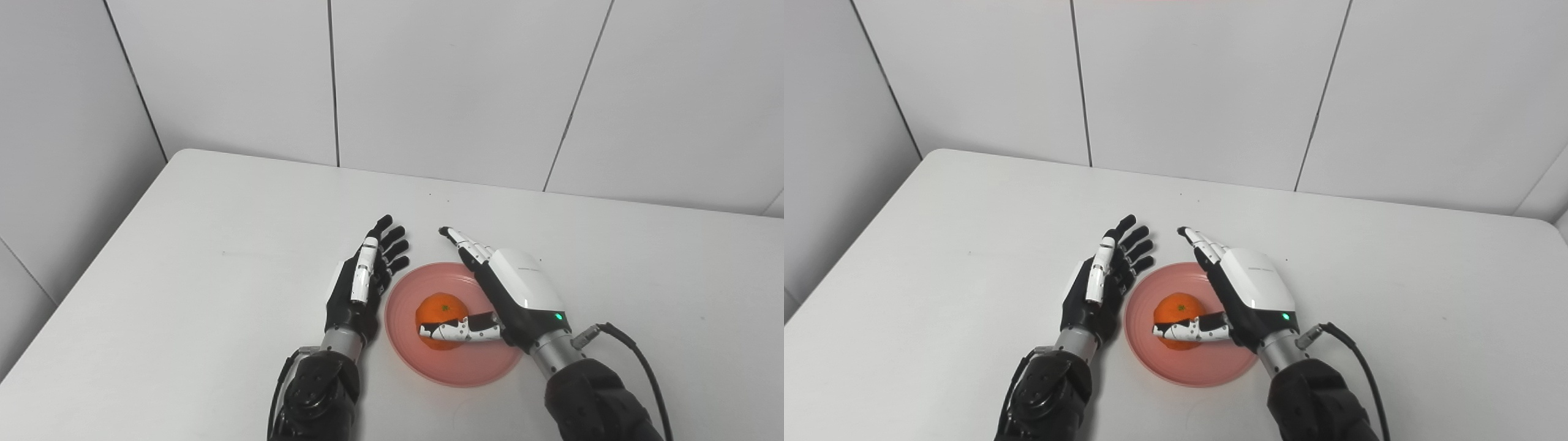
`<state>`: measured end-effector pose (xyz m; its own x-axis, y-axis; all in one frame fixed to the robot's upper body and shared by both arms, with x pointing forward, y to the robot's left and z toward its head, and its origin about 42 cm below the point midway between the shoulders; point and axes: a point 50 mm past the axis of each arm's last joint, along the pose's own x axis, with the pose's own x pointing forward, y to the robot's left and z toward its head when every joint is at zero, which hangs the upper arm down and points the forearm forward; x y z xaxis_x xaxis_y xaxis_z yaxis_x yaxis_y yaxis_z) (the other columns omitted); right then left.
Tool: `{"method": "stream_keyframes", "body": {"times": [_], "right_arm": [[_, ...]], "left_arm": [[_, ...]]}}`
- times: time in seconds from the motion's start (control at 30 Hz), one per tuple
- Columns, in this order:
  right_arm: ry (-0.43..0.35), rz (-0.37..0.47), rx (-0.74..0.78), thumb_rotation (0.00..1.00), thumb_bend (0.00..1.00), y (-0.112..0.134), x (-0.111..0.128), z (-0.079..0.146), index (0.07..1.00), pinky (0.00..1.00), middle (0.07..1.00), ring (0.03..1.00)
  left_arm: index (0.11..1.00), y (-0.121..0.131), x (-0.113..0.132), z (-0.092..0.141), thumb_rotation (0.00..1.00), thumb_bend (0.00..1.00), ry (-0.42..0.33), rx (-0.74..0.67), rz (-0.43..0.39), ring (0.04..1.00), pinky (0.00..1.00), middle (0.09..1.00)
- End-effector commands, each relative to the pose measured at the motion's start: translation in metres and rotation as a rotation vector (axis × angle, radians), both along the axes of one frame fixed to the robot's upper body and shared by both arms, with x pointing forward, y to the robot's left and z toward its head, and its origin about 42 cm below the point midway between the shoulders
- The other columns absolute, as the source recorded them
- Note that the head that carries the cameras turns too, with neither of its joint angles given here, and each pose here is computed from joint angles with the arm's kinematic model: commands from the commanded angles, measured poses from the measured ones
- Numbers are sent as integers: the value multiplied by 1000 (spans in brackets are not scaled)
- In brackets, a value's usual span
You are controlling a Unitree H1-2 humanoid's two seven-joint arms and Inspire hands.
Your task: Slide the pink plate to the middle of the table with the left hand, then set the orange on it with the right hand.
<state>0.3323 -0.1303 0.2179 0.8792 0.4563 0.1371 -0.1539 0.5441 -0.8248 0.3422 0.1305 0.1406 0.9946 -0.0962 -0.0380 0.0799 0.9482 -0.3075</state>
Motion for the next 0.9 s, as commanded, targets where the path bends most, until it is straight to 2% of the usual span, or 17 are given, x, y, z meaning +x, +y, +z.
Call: {"method": "stream_keyframes", "body": {"times": [0.0, 0.2, 0.33, 0.37, 0.43, 0.47, 0.57, 0.67, 0.87], "right_arm": [[-113, 25, 88, 549, 1000, -2, -5, 22, 962, 830, 940, 913], [-142, 0, 265, 655, 978, -16, -11, 27, 965, 822, 953, 913], [-153, -29, 334, 738, 918, -22, -15, 26, 963, 849, 952, 921], [-150, -47, 357, 796, 908, -25, -16, 25, 973, 858, 957, 925], [-145, -78, 386, 828, 904, -29, -17, 22, 980, 862, 960, 927], [-144, -90, 394, 895, 899, -31, -18, 22, 988, 873, 967, 936], [-125, -153, 417, 987, 883, -38, -19, 18, 992, 884, 975, 943], [-92, -209, 458, 999, 873, -43, -21, 11, 991, 880, 973, 937], [-18, -237, 540, 1000, 823, -50, -27, -7, 1000, 905, 997, 972]], "left_arm": [[906, 1, -8, -15, 1000, 368, 72, -10, 6, 891, 877, 899], [902, 1, -7, -19, 1000, 371, 70, -20, 10, 891, 878, 894], [903, 2, -8, -21, 1000, 368, 64, -20, 8, 893, 879, 900], [907, 3, -9, -22, 1000, 372, 65, -17, 8, 898, 889, 906], [910, 5, -9, -22, 1000, 375, 65, -11, 7, 901, 894, 909], [912, 5, -9, -22, 1000, 375, 64, -9, 6, 904, 898, 912], [919, 8, -9, -21, 1000, 376, 43, 2, 4, 915, 915, 921], [932, 13, -10, -20, 1000, 380, 6, 20, 2, 930, 937, 936], [963, 19, -16, -14, 1000, 396, -28, 36, -14, 959, 976, 968]]}}
